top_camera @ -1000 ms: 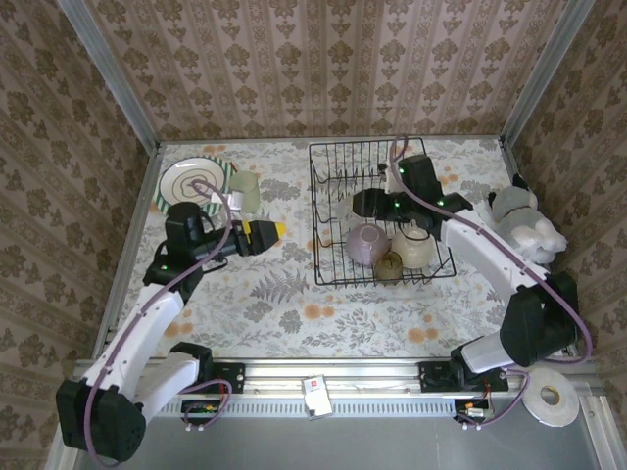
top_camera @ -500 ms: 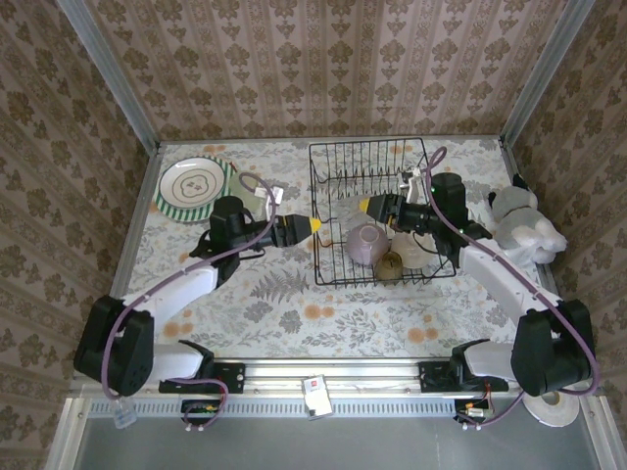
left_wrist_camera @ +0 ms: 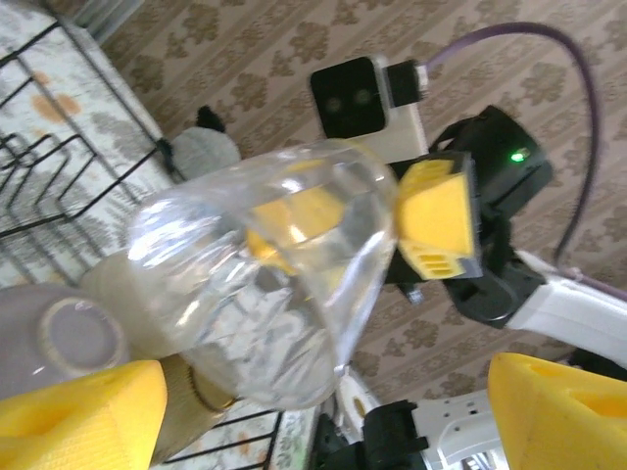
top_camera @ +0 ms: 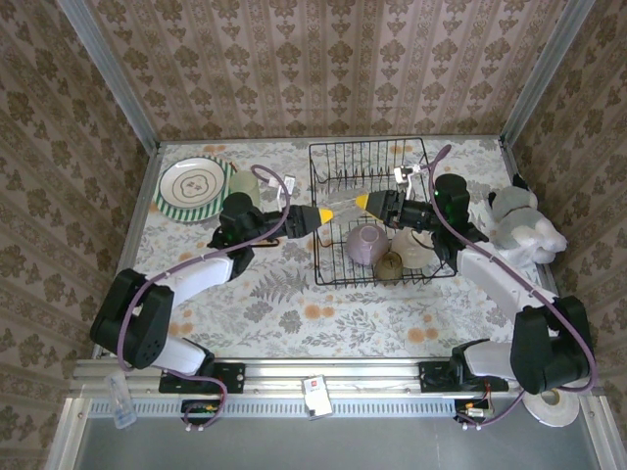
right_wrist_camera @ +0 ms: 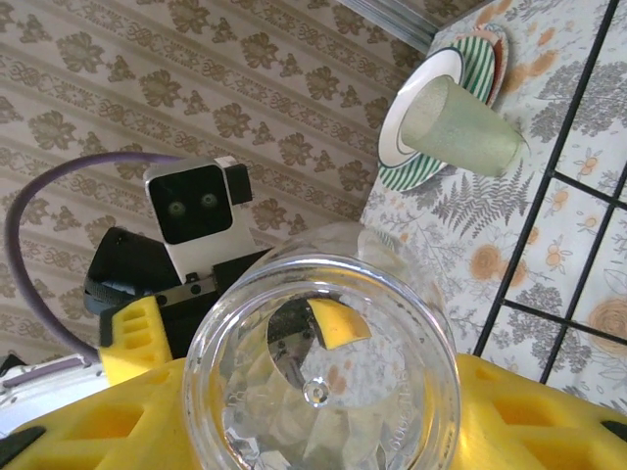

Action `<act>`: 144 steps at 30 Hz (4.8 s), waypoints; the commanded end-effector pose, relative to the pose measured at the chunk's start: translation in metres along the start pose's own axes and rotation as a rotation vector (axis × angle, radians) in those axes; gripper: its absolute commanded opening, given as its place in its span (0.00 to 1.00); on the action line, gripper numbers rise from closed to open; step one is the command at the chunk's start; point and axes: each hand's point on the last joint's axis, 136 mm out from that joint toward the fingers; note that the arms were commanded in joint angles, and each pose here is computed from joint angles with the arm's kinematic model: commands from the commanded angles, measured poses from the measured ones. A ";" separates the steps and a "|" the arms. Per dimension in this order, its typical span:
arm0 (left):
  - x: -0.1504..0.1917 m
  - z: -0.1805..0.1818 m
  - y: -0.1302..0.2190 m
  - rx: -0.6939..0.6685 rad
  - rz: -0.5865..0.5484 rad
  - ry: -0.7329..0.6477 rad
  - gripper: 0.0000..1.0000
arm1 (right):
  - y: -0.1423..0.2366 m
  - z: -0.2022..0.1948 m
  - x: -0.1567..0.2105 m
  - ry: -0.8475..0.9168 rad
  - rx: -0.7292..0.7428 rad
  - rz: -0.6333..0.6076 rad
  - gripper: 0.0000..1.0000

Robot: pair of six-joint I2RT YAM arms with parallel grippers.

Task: Unload the mixed dishes from the dish rack

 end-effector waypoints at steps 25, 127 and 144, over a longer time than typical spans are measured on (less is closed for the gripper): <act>-0.006 -0.078 -0.012 0.270 0.006 -0.025 0.40 | -0.001 0.014 -0.002 0.019 -0.110 -0.009 0.26; -0.073 0.191 0.224 -1.667 0.255 0.043 0.00 | -0.007 0.025 0.037 0.275 0.062 0.094 1.00; -0.083 0.226 0.237 -1.668 0.232 0.134 0.00 | -0.009 0.024 0.040 0.280 0.065 0.106 1.00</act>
Point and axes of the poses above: each hand's point on the last joint's axis, 136 mm out from that joint toward the fingers, its own y axis back along the fingers, its own z axis along the line the jaws close on, x = y × z, and after that the axes turned 13 degrees about y, right-handed
